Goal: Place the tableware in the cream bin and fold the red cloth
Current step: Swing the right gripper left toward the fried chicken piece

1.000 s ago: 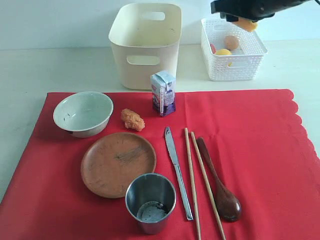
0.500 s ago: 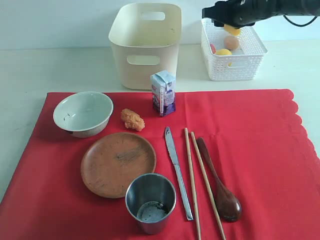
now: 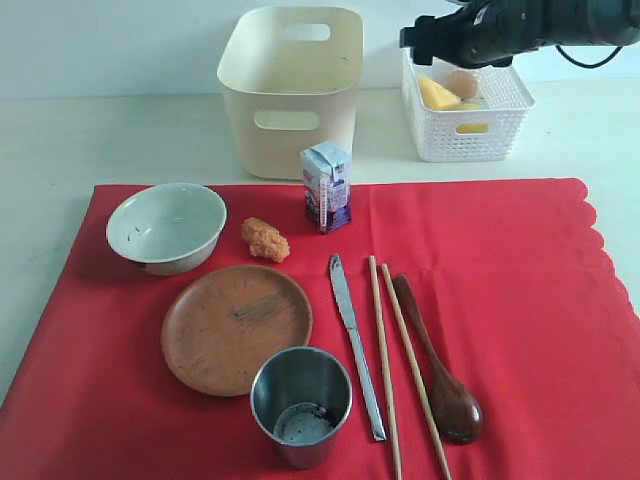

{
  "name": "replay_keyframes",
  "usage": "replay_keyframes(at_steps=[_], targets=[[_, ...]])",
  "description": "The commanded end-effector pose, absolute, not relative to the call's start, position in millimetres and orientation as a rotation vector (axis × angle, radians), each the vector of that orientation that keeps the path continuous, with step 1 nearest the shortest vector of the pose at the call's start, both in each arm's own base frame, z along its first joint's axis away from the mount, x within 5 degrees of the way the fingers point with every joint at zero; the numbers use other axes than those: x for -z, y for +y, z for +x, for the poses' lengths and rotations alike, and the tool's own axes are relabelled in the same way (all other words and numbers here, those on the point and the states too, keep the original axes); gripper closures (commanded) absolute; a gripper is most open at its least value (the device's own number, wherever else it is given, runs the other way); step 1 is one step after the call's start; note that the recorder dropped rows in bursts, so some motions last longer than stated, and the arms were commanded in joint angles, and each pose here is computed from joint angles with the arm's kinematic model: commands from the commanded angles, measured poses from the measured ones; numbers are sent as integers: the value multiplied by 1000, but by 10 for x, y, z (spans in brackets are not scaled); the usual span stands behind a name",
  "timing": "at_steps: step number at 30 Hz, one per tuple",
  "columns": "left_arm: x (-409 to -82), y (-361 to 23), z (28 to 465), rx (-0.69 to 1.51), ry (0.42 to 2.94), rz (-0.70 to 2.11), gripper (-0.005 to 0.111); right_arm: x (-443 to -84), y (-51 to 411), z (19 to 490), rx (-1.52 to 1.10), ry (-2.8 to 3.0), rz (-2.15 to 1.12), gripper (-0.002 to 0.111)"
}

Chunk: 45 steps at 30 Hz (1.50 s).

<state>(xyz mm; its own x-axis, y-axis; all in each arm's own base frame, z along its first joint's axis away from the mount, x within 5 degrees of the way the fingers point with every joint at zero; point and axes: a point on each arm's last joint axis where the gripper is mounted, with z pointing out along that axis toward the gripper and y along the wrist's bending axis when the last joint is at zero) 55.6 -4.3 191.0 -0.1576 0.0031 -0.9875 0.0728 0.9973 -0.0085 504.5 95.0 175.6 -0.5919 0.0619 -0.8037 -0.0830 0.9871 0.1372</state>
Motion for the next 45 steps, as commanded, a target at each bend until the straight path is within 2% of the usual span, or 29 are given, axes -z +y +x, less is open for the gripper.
replay_keyframes(at_steps=[1, 5, 6, 7, 8, 12, 13, 14, 15, 19, 24, 29, 36, 45], targets=[[-1916, -41, 553, 59, 1721, 56, 106, -1907, 925, 4986, -237, 2239, 90, 31], [-1916, -41, 553, 59, 1721, 56, 106, -2110, 904, 4889, -226, 2283, 96, 39], [-1916, -41, 553, 59, 1721, 56, 106, -2270, 891, 4826, -224, 2290, 98, 48], [-1916, -41, 553, 59, 1721, 56, 106, -2328, 886, 4799, -222, 2295, 98, 52], [-1916, -41, 553, 59, 1721, 56, 106, -2471, 871, 4725, -218, 2311, 100, 62], [-1916, -41, 553, 59, 1721, 56, 106, -2692, 857, 4565, -223, 2367, 116, 84], [-1916, -41, 553, 59, 1721, 56, 106, -2773, 846, 4488, -222, 2401, 123, 95], [-1916, -41, 553, 59, 1721, 56, 106, -2808, 840, 4455, -219, 2414, 124, 99], [-1916, -41, 553, 59, 1721, 56, 106, -2837, 828, 4393, -209, 2458, 126, 108], [-1916, -41, 553, 59, 1721, 56, 106, -2750, 783, 4151, -191, 2527, 130, 108], [-1916, -41, 553, 59, 1721, 56, 106, -2437, 695, 3686, -182, 2562, 131, 108], [-1916, -41, 553, 59, 1721, 56, 106, -2327, 731, 3450, -182, 2570, 76, 108], [-1916, -41, 553, 59, 1721, 56, 106, -2155, 1297, 3148, -239, 2582, -183, 108], [-1916, -41, 553, 59, 1721, 56, 106, -2116, 1963, 2730, -302, 2598, -497, 108]])
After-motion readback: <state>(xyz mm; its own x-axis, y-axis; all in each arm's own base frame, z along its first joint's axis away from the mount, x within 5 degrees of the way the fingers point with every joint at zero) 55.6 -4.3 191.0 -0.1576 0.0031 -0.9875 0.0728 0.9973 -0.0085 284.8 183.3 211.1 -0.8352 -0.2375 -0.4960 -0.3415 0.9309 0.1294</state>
